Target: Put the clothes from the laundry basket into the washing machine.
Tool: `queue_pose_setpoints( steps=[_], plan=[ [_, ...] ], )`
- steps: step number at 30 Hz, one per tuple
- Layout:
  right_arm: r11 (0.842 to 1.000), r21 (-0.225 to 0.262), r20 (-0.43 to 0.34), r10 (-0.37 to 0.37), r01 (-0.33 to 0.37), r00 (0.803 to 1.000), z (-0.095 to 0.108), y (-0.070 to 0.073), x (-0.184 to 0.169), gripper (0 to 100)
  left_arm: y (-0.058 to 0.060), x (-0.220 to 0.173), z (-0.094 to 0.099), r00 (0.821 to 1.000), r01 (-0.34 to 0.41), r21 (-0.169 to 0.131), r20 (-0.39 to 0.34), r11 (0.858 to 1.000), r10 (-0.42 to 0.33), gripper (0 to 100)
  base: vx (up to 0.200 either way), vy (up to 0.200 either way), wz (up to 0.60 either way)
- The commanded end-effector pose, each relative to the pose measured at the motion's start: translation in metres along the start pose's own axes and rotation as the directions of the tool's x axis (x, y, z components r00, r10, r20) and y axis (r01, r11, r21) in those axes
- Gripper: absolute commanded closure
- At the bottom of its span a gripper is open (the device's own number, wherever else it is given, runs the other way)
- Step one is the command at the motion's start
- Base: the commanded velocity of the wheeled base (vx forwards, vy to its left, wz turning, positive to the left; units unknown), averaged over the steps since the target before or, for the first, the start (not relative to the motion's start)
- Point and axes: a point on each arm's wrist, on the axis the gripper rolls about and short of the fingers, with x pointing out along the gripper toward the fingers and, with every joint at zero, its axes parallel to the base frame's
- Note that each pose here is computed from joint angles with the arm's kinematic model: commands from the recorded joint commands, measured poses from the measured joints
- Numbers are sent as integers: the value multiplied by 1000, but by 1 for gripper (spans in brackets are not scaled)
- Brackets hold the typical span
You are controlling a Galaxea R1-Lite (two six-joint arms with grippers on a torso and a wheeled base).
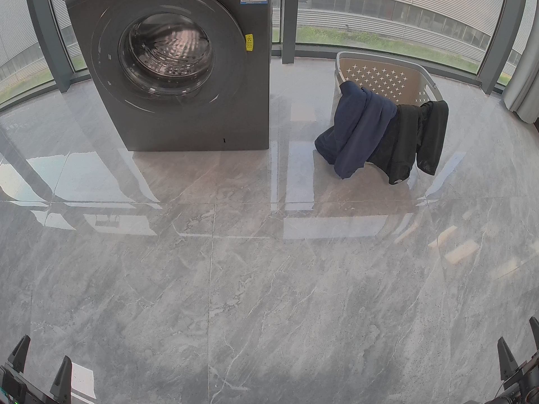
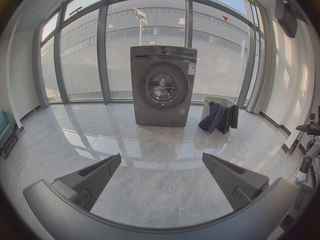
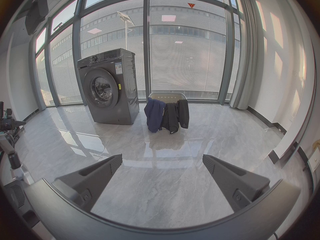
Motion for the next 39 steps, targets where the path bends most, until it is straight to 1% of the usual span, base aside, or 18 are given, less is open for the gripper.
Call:
queue_pose_setpoints(
  steps=[1,9,11,15,17,36,39],
  plan=[
    [1000,-1,-7,-1,1,1000,-5,0,0,0,0,0,-5,1000,-1,0,-6,1000,1,0,200,0,0],
    [1000,-1,-7,-1,1,1000,-5,0,0,0,0,0,-5,1000,-3,-3,-6,1000,3,0,200,0,0],
    [1000,-1,-7,1,-1,1000,-5,0,0,0,0,0,-5,1000,-6,-4,-6,1000,6,0,0,0,0],
    [1000,-3,-7,1,-1,1000,-5,0,0,0,0,0,-5,1000,-7,-4,-6,1000,7,0,0,0,-600],
    [1000,-1,-7,1,-1,1000,-5,0,0,0,0,0,-5,1000,-7,-4,-6,1000,7,0,200,0,-600],
    [1000,-1,-5,2,-2,1000,-5,0,0,0,0,0,-5,1000,-10,-6,-6,1000,10,0,200,0,0],
    [1000,-1,-5,2,-2,1000,-5,0,0,0,0,0,-5,1000,-10,-6,-6,1000,10,0,0,0,0]
  ],
)
